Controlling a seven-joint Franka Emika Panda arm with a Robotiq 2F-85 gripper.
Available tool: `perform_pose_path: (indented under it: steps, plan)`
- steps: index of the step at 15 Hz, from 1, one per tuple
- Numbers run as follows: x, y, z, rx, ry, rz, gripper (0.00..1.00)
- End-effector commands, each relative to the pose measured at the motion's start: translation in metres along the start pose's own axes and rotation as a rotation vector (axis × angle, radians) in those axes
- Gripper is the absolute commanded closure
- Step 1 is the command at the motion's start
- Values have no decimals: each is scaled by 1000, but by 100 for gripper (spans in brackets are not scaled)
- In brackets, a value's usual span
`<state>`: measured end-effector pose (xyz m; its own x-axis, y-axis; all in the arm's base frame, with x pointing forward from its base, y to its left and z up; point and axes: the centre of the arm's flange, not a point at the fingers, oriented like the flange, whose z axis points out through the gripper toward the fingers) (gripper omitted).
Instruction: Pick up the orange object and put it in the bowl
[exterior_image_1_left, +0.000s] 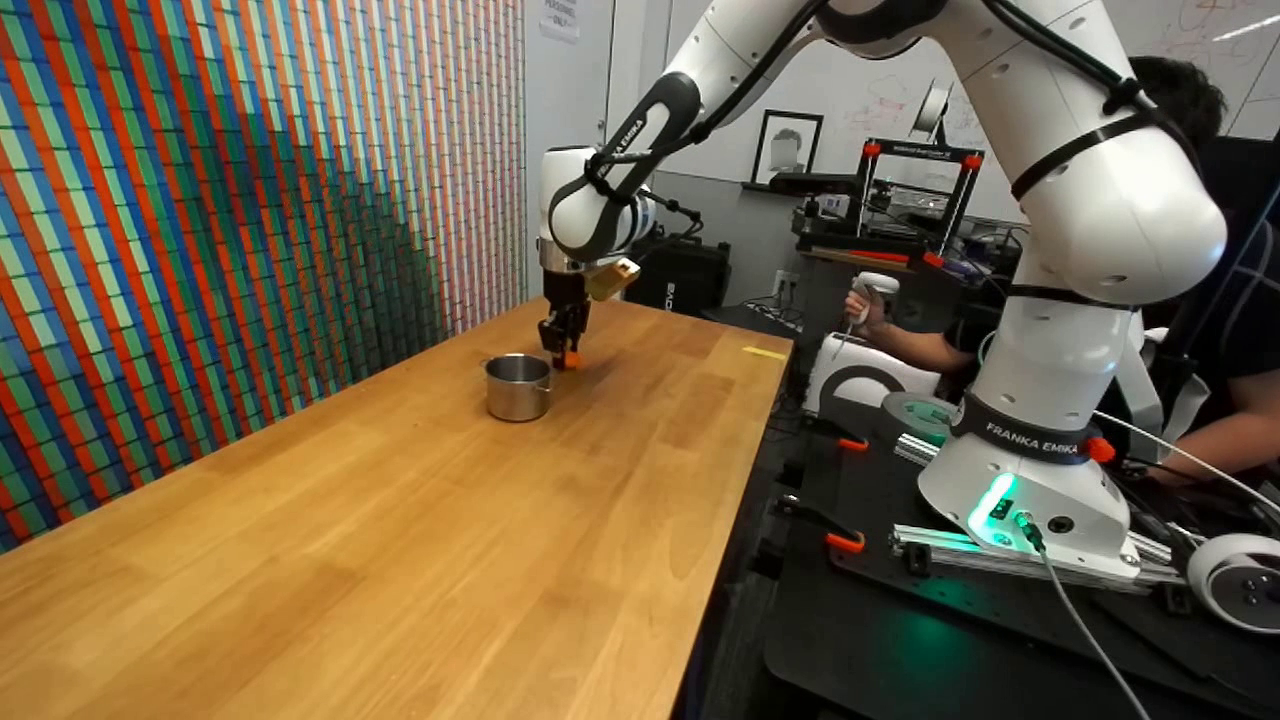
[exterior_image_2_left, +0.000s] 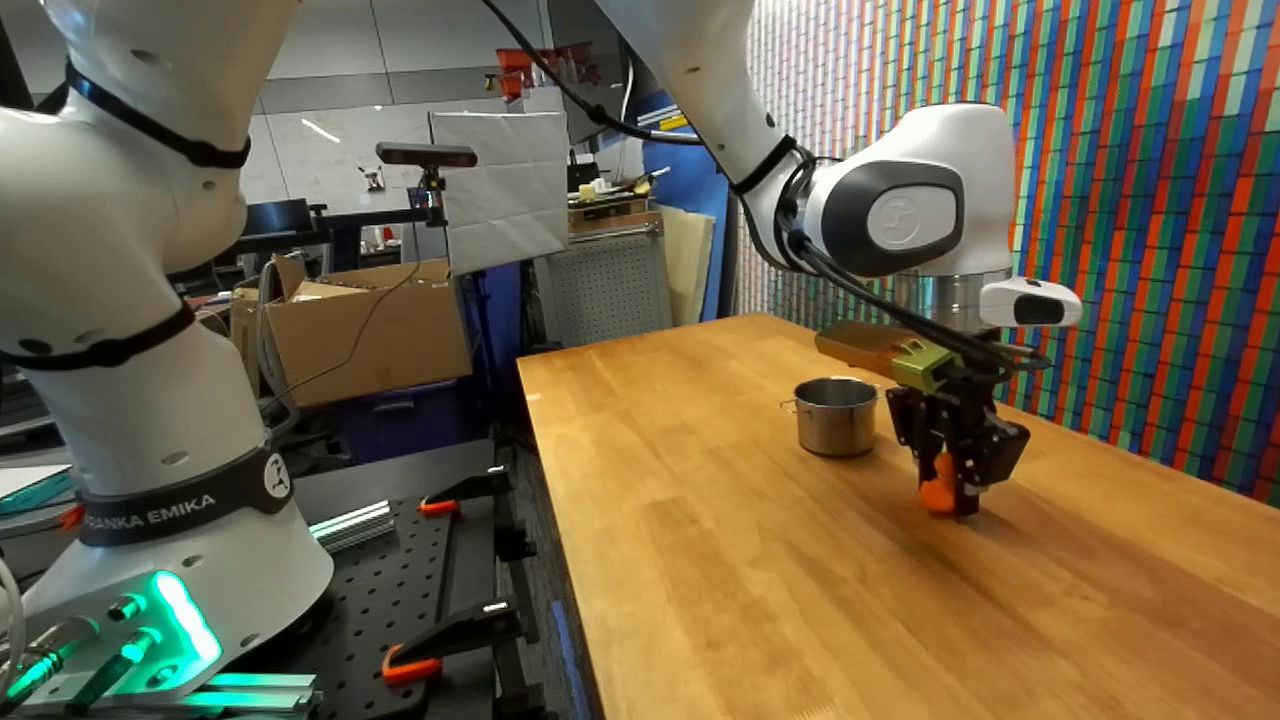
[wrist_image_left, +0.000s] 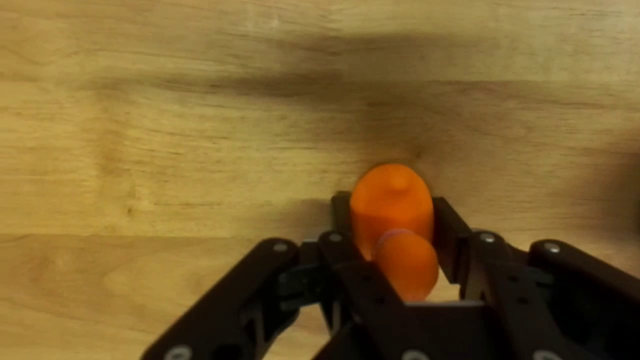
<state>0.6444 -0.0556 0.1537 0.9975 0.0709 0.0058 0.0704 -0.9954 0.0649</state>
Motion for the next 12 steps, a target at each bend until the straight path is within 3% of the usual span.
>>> perform_pose_path:
  steps: [1,7,12]
  plan:
    - [23,7,-38,45,-25,39,81]
    - [26,-11,-107,160,-88,74,81]
    - [11,-41,-131,246,-138,73,81]
